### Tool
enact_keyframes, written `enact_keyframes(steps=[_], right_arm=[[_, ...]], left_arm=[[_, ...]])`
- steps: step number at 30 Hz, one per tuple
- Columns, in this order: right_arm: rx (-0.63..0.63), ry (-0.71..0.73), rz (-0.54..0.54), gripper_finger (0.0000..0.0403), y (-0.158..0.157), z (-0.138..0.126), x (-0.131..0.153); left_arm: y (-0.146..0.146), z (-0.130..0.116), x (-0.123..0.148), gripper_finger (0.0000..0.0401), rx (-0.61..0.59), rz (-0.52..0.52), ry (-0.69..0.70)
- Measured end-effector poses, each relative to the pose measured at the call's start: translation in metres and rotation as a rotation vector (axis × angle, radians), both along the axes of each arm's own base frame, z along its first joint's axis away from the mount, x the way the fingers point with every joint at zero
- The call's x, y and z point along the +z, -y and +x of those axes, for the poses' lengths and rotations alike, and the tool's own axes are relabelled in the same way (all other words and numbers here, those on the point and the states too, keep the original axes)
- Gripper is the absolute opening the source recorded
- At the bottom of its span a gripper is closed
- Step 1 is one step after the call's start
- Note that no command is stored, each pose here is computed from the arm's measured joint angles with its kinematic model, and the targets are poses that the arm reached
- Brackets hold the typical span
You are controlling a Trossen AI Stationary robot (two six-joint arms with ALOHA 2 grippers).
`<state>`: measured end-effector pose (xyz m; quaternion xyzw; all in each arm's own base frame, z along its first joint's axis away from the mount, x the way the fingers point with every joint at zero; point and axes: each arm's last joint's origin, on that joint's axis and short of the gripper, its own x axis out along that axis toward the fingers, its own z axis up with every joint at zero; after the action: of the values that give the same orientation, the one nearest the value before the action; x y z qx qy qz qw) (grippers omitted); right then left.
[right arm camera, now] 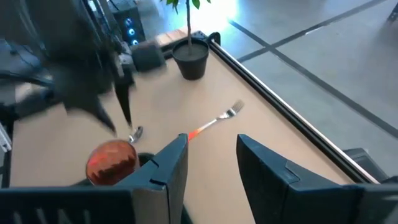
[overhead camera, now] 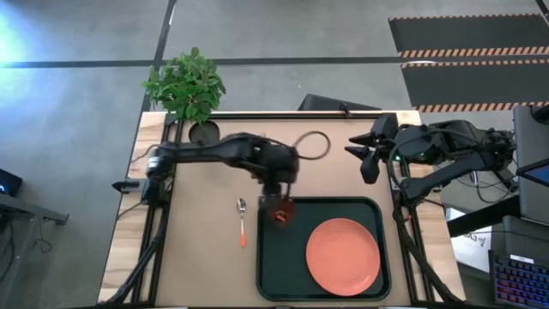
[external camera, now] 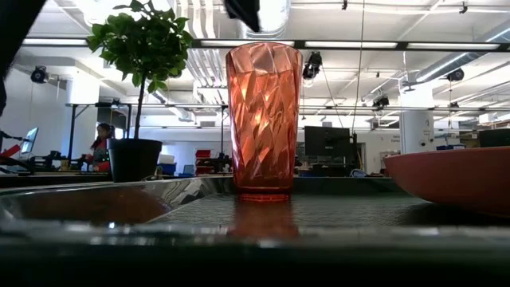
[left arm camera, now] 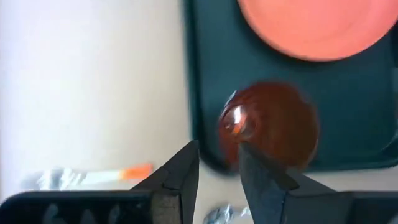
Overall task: Pick and place plate/cup/fork/spoon on tray
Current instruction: Adjust the black tray
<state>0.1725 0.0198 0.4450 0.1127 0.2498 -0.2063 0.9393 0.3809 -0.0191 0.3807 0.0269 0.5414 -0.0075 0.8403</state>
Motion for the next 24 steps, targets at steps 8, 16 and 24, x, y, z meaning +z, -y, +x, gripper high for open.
enact_keyframes(steps=[8, 16, 24], right_arm=[[-0.028, -0.048, 0.019, 0.0061, 0.0, 0.001, -0.006], [-0.055, -0.057, -0.055, 0.0088, 0.002, 0.001, -0.005], [-0.073, -0.068, -0.089, 0.0117, 0.002, 0.003, -0.006]], left_arm=[[0.01, -0.068, 0.027, 0.0073, 0.25, -0.072, -0.002], [0.034, -0.115, -0.017, 0.0072, 0.751, -0.062, 0.018], [0.066, -0.114, -0.091, 0.0072, 1.164, -0.344, 0.225]])
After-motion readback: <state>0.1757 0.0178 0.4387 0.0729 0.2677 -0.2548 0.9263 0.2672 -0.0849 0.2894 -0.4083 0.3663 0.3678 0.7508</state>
